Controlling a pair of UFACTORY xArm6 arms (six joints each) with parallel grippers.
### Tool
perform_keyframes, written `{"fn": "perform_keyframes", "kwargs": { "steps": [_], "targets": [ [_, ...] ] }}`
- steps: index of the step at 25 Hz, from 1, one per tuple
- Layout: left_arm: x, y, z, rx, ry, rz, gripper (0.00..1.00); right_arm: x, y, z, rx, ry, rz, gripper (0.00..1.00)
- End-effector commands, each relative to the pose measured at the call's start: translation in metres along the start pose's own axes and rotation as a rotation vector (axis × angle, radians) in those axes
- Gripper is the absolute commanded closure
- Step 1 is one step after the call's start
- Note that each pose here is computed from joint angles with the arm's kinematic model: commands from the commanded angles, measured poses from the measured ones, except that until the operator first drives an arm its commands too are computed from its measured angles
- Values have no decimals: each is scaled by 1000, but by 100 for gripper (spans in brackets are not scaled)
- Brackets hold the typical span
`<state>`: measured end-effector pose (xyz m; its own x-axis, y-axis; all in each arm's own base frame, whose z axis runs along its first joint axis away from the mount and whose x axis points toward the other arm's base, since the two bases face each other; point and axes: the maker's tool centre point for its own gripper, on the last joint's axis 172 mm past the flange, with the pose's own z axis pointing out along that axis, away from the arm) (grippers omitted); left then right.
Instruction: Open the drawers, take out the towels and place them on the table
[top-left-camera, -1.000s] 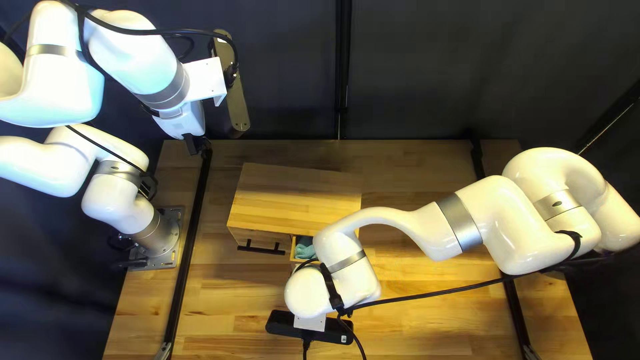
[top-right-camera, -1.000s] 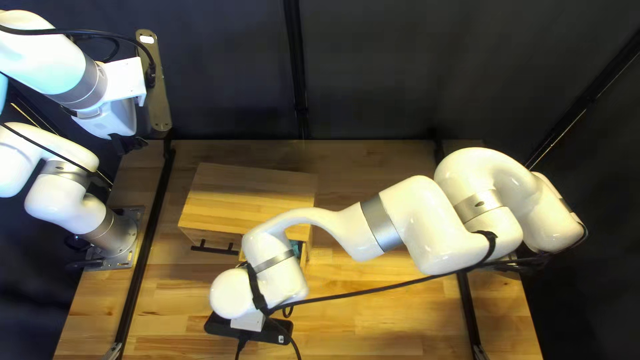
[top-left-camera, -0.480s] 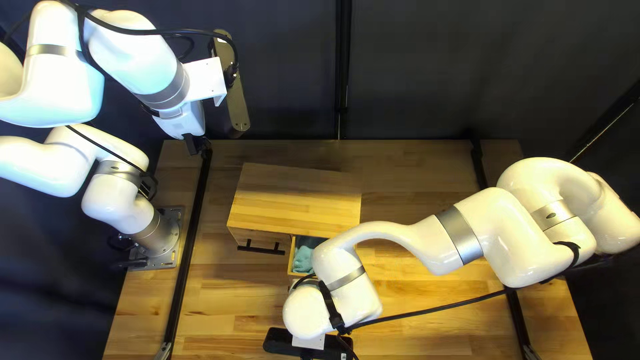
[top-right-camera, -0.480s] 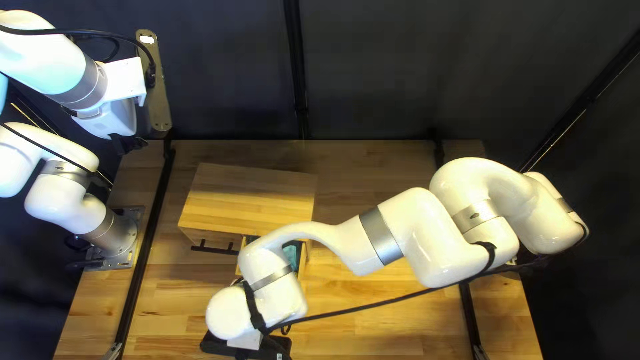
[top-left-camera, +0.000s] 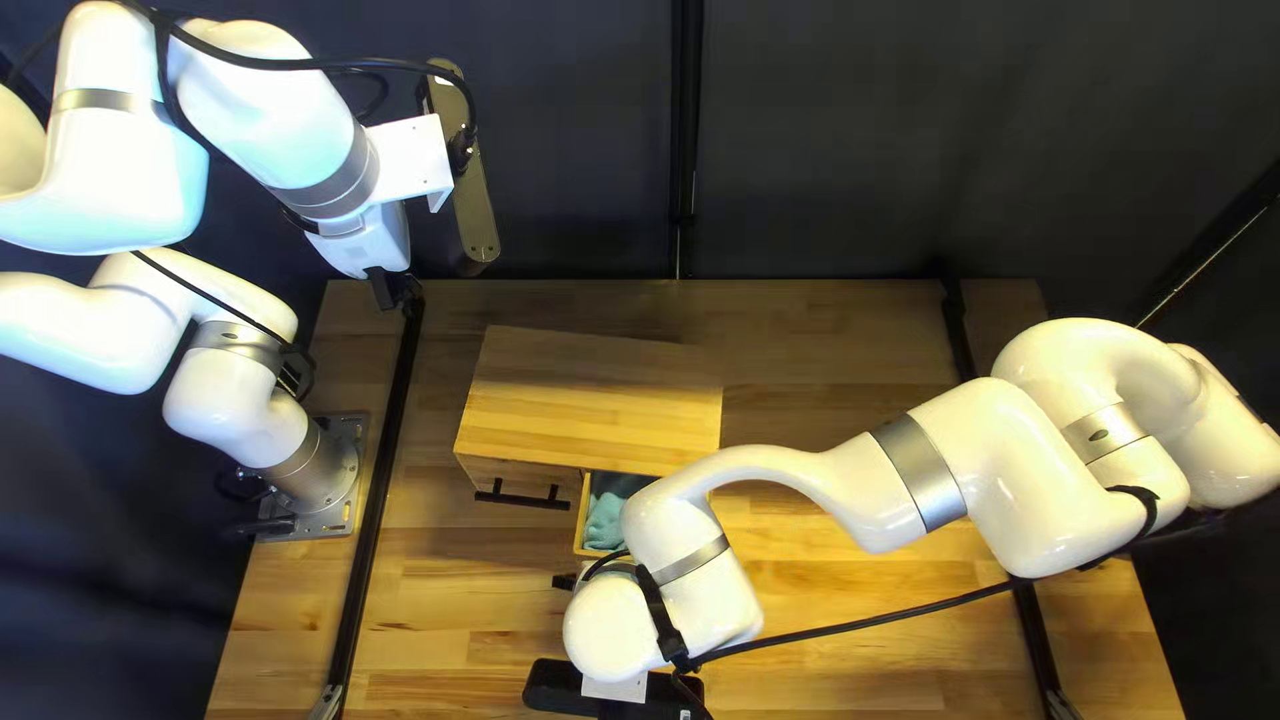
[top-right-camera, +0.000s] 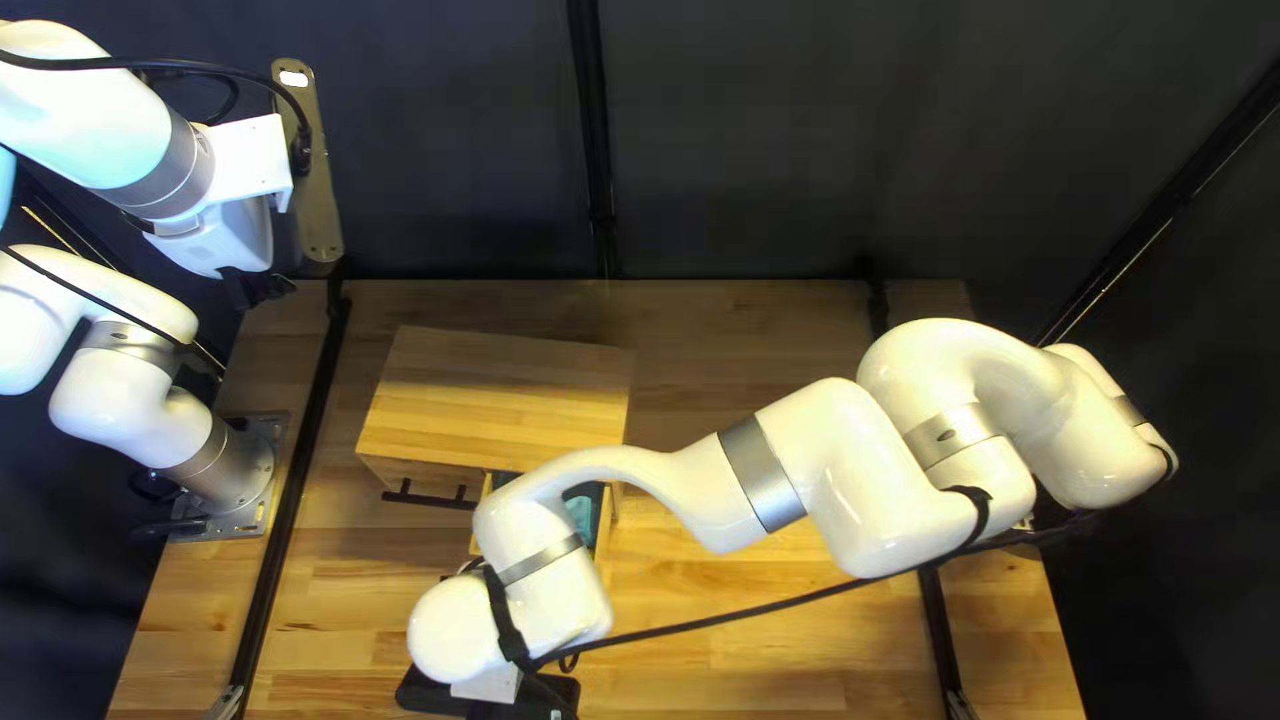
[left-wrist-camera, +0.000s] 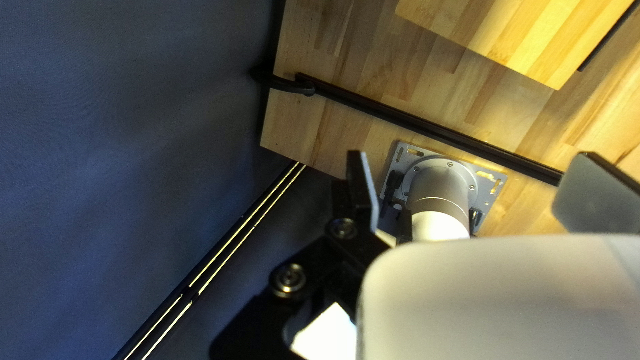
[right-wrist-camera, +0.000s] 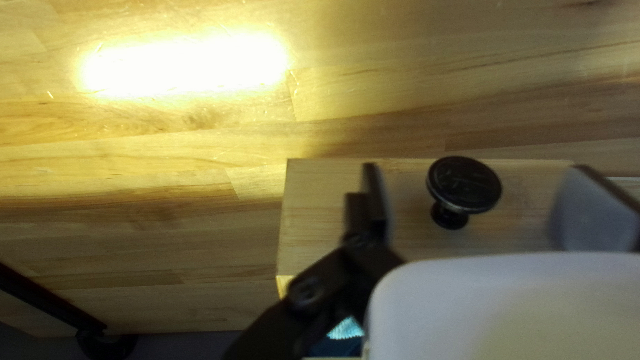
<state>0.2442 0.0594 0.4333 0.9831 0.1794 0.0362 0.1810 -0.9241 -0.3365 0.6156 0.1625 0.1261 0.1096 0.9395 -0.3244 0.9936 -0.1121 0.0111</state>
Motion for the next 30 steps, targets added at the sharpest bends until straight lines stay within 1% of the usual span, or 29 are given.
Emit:
{"fn": "perform_keyframes", "kwargs": {
  "steps": [1, 3, 5, 9, 13, 21, 25, 30],
  "targets": [
    [0, 0, 0, 0, 0, 0, 0, 0, -2, -14, -2, -6, 6, 0],
    [0, 0, 0, 0, 0, 0, 0, -2, -2, -26, -1, -10, 16, 0],
    [0, 0, 0, 0, 0, 0, 0, -5, -4, -34, 6, -6, 33, 0],
    [0, 0, 0, 0, 0, 0, 0, -12, -8, -44, 21, 1, 68, 0],
    [0, 0, 0, 0, 0, 0, 0, -25, -15, -54, 31, -8, 109, 0],
    [0, 0, 0, 0, 0, 0, 0, -49, -12, -50, 47, -24, 202, 0],
    [0, 0, 0, 0, 0, 0, 0, -63, -12, -45, 55, -36, 275, 0],
    [0, 0, 0, 0, 0, 0, 0, -69, -19, -41, 55, -43, 358, 0]
  ]
}}
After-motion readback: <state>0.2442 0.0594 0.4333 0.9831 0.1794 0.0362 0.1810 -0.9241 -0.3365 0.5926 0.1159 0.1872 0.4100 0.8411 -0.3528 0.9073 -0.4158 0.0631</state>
